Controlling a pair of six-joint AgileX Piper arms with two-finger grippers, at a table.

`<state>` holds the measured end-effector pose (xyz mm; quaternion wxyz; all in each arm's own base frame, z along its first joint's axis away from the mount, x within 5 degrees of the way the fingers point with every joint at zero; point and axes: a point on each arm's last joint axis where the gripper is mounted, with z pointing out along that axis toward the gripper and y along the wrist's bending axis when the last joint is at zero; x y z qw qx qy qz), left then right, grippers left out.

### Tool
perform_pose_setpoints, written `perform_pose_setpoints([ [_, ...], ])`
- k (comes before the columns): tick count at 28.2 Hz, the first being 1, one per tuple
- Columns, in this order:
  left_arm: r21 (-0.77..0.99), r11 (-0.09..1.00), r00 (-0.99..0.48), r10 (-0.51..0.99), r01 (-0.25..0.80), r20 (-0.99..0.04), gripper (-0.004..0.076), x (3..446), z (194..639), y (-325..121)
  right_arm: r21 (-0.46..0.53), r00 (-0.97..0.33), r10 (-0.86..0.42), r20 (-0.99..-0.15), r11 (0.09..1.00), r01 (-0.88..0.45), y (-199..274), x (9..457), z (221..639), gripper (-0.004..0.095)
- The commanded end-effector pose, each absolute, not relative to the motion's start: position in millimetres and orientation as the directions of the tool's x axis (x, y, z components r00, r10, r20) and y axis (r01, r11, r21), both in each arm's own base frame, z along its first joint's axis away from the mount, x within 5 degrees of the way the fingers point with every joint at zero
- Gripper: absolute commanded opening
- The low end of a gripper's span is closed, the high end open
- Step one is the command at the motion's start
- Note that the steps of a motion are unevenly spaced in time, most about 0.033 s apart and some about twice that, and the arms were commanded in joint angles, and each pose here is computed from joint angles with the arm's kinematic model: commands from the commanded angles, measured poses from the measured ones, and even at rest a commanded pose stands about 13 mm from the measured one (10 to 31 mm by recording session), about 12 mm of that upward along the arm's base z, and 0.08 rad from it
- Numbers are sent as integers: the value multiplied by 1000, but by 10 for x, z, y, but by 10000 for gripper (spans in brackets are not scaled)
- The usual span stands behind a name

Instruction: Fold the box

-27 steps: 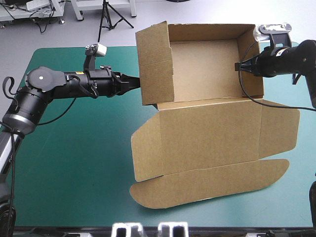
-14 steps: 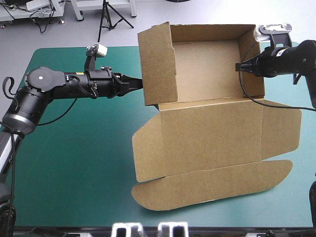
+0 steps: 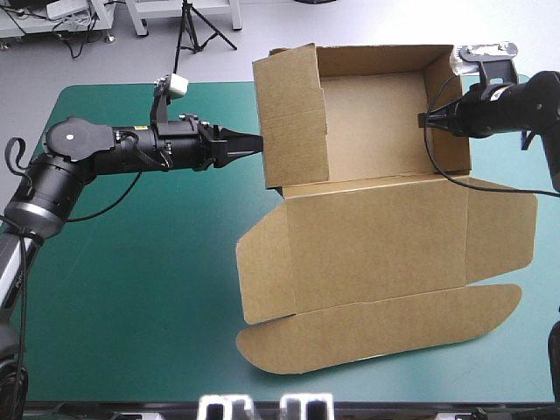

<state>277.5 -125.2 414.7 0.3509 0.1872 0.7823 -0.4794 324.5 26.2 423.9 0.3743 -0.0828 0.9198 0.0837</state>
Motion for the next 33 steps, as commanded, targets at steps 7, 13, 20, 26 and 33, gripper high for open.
perform_pose_setpoints([
  [7,-596,405,-610,-110,693,-785,327,2641,4435,-1261,52,-622,-120,-774,966,-252,416,3128,4471,-3],
  [13,-594,428,-615,-105,681,-781,454,2702,4379,-1262,64,-607,-118,-786,961,-270,566,3119,4485,-3],
  [20,-586,499,-631,-96,639,-770,453,2798,4282,-1240,85,-631,-106,-768,961,-265,585,3101,4468,-3],
  [26,-570,575,-641,-99,588,-761,452,2877,4207,-1201,114,-650,-78,-756,962,-248,598,3090,4459,-2],
  [33,-612,592,-675,-148,525,-723,309,3039,4083,-1209,137,-635,-88,-768,945,-296,939,3024,4476,0],
])
